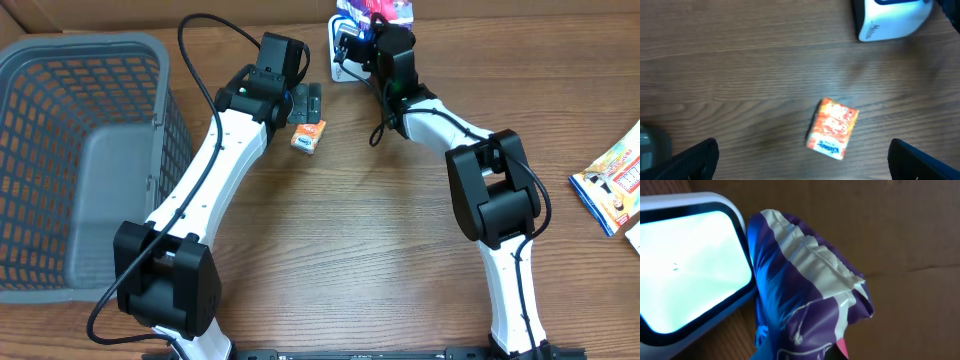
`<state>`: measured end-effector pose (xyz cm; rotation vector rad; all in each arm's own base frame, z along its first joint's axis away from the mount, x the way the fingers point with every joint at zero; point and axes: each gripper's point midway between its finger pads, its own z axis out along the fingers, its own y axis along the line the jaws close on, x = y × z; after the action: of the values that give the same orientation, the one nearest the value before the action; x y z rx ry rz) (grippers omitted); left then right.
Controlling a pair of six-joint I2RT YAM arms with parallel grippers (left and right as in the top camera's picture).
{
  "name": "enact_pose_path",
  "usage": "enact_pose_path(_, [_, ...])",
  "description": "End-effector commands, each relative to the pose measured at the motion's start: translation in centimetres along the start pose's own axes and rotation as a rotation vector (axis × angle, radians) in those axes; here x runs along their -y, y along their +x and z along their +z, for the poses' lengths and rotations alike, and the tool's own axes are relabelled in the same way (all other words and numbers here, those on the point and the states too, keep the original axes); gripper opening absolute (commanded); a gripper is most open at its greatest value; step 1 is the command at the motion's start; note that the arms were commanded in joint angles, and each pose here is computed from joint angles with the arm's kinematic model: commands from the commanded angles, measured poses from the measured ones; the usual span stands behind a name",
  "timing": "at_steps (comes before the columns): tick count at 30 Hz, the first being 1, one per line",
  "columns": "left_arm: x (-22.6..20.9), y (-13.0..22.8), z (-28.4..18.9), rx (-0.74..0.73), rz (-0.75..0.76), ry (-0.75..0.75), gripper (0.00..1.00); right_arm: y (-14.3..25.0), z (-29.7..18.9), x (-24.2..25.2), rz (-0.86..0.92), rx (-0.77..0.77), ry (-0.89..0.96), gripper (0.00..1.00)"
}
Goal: Scan the item barcode
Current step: 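Hold the pouch's barcode against the scanner window, turning it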
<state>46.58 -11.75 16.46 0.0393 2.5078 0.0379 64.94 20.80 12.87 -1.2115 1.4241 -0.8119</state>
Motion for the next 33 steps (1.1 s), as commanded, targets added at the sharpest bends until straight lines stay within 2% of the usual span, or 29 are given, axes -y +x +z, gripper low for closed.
enact_pose_path(1, [-1.7,-1.9,-1.3,0.059,-0.002,-0.045,1.00,-1.9,-0.9,-2.1,0.018,0.026,-0.076,0.04])
enact_pose_path(7, [-2.9,-2.2,-1.2,0.061,-0.023,-0.059,1.00,-1.4,-1.2,-4.4,-0.001,-0.010,-0.160,0.04])
enact_pose_path(27, [-5.5,-2.5,-0.9,0.061,-0.067,-0.092,1.00,-2.7,-2.3,-6.6,-0.001,-0.060,-0.213,0.04])
enact_pose_path(33, [-6.7,-2.6,-0.8,0.060,-0.086,-0.107,1.00,-2.6,-3.1,-8.6,-0.020,-0.083,-0.289,0.04])
